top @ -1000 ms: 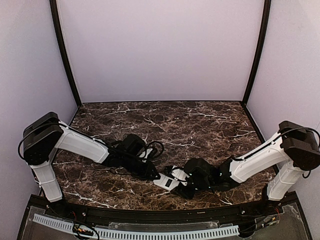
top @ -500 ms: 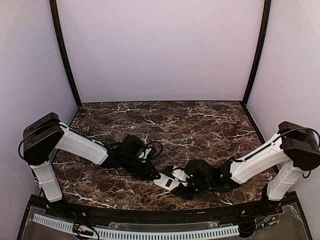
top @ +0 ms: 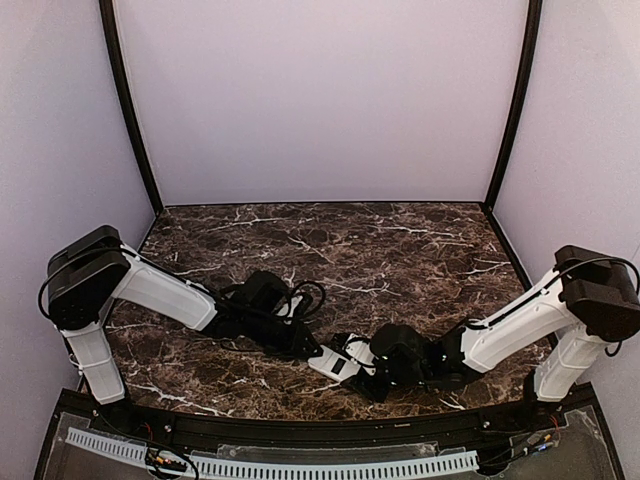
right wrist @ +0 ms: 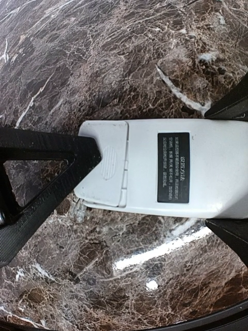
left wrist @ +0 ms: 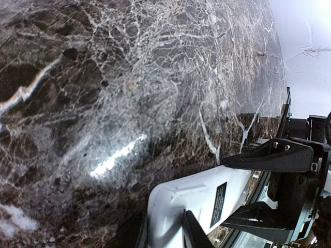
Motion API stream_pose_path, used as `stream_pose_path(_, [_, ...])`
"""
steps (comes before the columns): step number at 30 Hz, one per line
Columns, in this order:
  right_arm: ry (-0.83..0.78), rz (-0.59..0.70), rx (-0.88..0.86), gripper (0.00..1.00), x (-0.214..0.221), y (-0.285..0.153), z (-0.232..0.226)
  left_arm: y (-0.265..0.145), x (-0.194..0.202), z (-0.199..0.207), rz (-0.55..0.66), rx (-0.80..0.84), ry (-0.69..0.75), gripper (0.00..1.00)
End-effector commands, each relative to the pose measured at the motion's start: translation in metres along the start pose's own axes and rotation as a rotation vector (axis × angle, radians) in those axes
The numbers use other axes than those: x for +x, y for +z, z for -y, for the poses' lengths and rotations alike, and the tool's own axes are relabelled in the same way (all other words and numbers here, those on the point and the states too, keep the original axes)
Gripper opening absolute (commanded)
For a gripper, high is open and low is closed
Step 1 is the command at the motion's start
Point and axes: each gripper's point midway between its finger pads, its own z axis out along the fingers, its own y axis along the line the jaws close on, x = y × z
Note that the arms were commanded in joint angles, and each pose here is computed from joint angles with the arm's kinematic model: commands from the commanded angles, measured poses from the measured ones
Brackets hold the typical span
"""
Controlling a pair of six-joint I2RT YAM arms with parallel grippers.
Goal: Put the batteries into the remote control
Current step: Press the battery cover on the remote control.
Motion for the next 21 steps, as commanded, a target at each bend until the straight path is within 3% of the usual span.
stream_pose_path(1, [0.028,0.19,0.153,0.0,-0.051,0.003,0.028,0.035,0.113,-0.018,-0.354,-0.033,-0.016,0.23])
stream_pose_path(21, [-0.008,0.116,0.113,0.0,-0.02,-0.004,0.023,0.009,0.105,-0.035,-0.297,-0.06,-0.04,0.21])
